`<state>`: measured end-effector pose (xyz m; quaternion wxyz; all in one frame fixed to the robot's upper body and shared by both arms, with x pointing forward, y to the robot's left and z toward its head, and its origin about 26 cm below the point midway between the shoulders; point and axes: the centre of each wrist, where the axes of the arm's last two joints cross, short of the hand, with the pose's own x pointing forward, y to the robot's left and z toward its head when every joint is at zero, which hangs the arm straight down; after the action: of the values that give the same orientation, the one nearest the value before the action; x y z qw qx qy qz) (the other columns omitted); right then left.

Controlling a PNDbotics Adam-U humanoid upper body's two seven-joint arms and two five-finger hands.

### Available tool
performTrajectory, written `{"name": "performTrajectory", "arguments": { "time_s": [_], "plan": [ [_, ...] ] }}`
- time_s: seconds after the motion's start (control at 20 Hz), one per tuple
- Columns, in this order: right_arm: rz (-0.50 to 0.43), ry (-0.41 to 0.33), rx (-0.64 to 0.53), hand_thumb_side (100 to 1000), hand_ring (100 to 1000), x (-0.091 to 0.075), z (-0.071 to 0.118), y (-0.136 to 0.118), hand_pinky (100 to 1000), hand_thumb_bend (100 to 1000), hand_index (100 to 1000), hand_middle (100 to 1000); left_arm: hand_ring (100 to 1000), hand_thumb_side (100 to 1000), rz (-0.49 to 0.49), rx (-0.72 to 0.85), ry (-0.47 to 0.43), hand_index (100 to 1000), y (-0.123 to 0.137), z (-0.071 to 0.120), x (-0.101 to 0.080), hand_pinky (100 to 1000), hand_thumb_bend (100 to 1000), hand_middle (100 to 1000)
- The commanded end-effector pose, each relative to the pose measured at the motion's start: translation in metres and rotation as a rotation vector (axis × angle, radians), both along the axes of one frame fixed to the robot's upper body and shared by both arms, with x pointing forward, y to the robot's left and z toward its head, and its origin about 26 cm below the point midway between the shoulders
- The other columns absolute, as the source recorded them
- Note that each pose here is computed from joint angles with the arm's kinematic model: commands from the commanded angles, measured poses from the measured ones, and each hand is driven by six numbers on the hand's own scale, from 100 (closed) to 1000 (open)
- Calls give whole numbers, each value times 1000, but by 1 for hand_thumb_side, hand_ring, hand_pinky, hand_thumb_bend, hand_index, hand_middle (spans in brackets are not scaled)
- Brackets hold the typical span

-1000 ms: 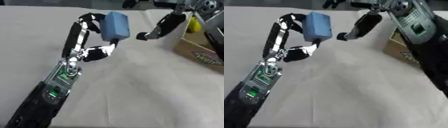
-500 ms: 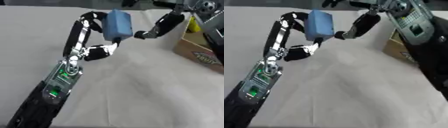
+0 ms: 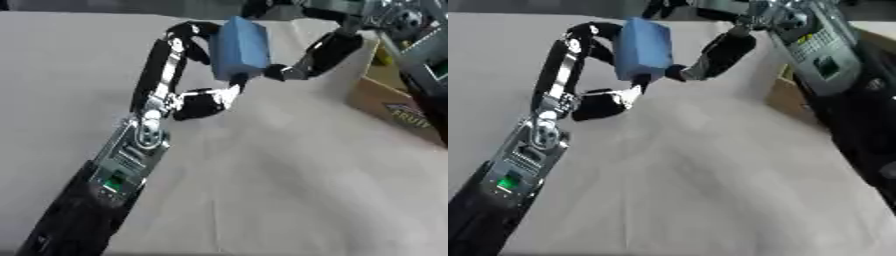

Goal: Pick up the objects with one hand, pass them to the other hand, and then place them into the box on the other side of the table.

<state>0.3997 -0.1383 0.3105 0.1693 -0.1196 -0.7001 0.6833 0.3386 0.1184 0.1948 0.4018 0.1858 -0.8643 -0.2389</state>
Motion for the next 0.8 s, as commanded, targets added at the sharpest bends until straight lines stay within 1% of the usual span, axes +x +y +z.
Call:
{"name": "performTrajectory", "arguments": {
  "time_s": [0.05,0.6,0.8],
  "plan": [
    [2,-35,6,284,870,-4,11,-1,953,384,900,887,503,100,-14,-7,-34,485,-6,10,-2,638,100,366],
    [9,-27,2,299,868,-3,10,1,954,365,898,886,504,100,-54,-14,-41,485,-15,16,-5,639,100,366],
    [5,-21,18,277,861,-3,10,0,948,352,861,837,504,100,-62,-12,-32,486,-16,15,-6,640,100,367]
  ]
}}
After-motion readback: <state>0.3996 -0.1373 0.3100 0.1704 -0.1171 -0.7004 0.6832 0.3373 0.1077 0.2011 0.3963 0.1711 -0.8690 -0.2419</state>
